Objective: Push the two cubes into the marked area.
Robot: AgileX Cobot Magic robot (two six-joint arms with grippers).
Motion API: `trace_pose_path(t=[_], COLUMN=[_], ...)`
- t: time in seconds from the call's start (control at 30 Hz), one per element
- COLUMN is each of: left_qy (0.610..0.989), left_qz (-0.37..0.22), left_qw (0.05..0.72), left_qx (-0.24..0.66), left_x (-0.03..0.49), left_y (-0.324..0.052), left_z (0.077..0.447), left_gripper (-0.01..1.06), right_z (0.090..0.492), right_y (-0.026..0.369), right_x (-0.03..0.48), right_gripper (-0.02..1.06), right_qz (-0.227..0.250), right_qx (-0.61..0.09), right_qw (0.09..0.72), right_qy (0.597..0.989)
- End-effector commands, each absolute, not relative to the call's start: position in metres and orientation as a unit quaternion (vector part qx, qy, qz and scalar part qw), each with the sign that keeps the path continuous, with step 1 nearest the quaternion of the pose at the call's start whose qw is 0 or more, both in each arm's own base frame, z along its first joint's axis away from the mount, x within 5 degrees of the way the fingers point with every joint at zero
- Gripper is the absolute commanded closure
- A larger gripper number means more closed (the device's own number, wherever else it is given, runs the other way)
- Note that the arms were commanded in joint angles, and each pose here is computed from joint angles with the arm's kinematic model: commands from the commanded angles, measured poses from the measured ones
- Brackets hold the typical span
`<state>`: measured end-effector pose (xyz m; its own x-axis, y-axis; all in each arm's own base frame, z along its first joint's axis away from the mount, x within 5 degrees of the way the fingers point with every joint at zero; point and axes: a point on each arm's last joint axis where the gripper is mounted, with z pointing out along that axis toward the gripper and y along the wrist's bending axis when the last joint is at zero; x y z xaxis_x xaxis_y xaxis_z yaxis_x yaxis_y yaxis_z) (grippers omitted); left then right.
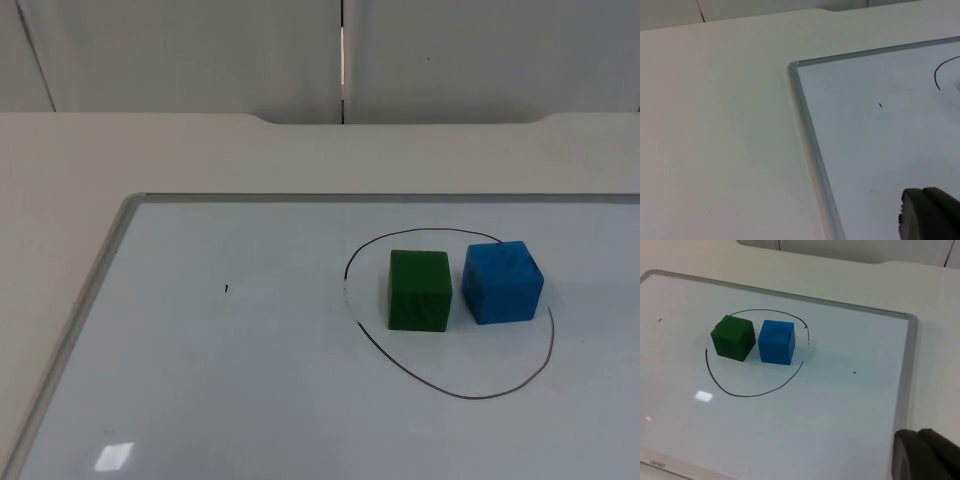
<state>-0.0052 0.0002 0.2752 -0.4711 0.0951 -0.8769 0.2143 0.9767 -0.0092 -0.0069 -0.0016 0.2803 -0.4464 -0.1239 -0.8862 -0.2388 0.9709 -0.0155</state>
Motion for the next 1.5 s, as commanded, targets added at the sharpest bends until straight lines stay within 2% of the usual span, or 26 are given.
trace_pose_path(t=[0.0, 0.23, 0.33, 0.47, 0.5, 0.53, 0.63, 0.77, 1.07, 1.1, 1.17, 1.2, 1.27, 1.47], left_qy=[0.854, 0.854, 0.854, 0.854, 0.854, 0.854, 0.854, 0.854, 0.854, 0.854, 0.854, 0.854, 0.854, 0.854], left_qz=[-0.062, -0.062, -0.062, -0.062, -0.062, -0.062, -0.062, -0.062, -0.062, -0.062, -0.062, -0.062, -0.062, -0.062], left_qw=[0.509, 0.509, 0.509, 0.509, 0.509, 0.509, 0.509, 0.509, 0.509, 0.509, 0.509, 0.509, 0.509, 0.509], left_qx=[0.089, 0.089, 0.089, 0.089, 0.089, 0.089, 0.089, 0.089, 0.089, 0.089, 0.089, 0.089, 0.089, 0.089], left_x=[-0.0052, -0.0052, -0.0052, -0.0052, -0.0052, -0.0052, -0.0052, -0.0052, -0.0052, -0.0052, -0.0052, -0.0052, -0.0052, -0.0052], left_y=[-0.0004, -0.0004, -0.0004, -0.0004, -0.0004, -0.0004, -0.0004, -0.0004, -0.0004, -0.0004, -0.0004, -0.0004, -0.0004, -0.0003], left_z=[0.2748, 0.2748, 0.2748, 0.2748, 0.2748, 0.2748, 0.2748, 0.2748, 0.2748, 0.2748, 0.2748, 0.2748, 0.2748, 0.2748], left_gripper=[1.05, 1.05, 1.05, 1.05, 1.05, 1.05, 1.05, 1.05, 1.05, 1.05, 1.05, 1.05, 1.05, 1.05], right_z=[0.2795, 0.2795, 0.2795, 0.2795, 0.2795, 0.2795, 0.2795, 0.2795, 0.2795, 0.2795, 0.2795, 0.2795, 0.2795, 0.2795], right_y=[-0.0016, -0.0016, -0.0016, -0.0016, -0.0016, -0.0016, -0.0016, -0.0016, -0.0016, -0.0016, -0.0016, -0.0016, -0.0016, -0.0016], right_x=[-0.0071, -0.0071, -0.0071, -0.0071, -0.0071, -0.0071, -0.0071, -0.0071, -0.0071, -0.0071, -0.0071, -0.0071, -0.0071, -0.0071], right_gripper=[1.05, 1.04, 1.0, 0.76, 0.76, 0.64, 0.44, 0.35, 0.35, 0.32, 0.2, 0.2, 0.0, -0.01], right_qz=[0.054, 0.054, 0.054, 0.054, 0.054, 0.054, 0.054, 0.054, 0.054, 0.054, 0.054, 0.054, 0.054, 0.054], right_qx=[-0.108, -0.107, -0.107, -0.107, -0.107, -0.107, -0.107, -0.107, -0.107, -0.107, -0.107, -0.107, -0.107, -0.107], right_qw=[0.517, 0.517, 0.517, 0.517, 0.517, 0.517, 0.517, 0.517, 0.517, 0.517, 0.517, 0.517, 0.517, 0.517], right_qy=[0.848, 0.848, 0.848, 0.848, 0.848, 0.848, 0.848, 0.848, 0.848, 0.848, 0.848, 0.848, 0.848, 0.848])
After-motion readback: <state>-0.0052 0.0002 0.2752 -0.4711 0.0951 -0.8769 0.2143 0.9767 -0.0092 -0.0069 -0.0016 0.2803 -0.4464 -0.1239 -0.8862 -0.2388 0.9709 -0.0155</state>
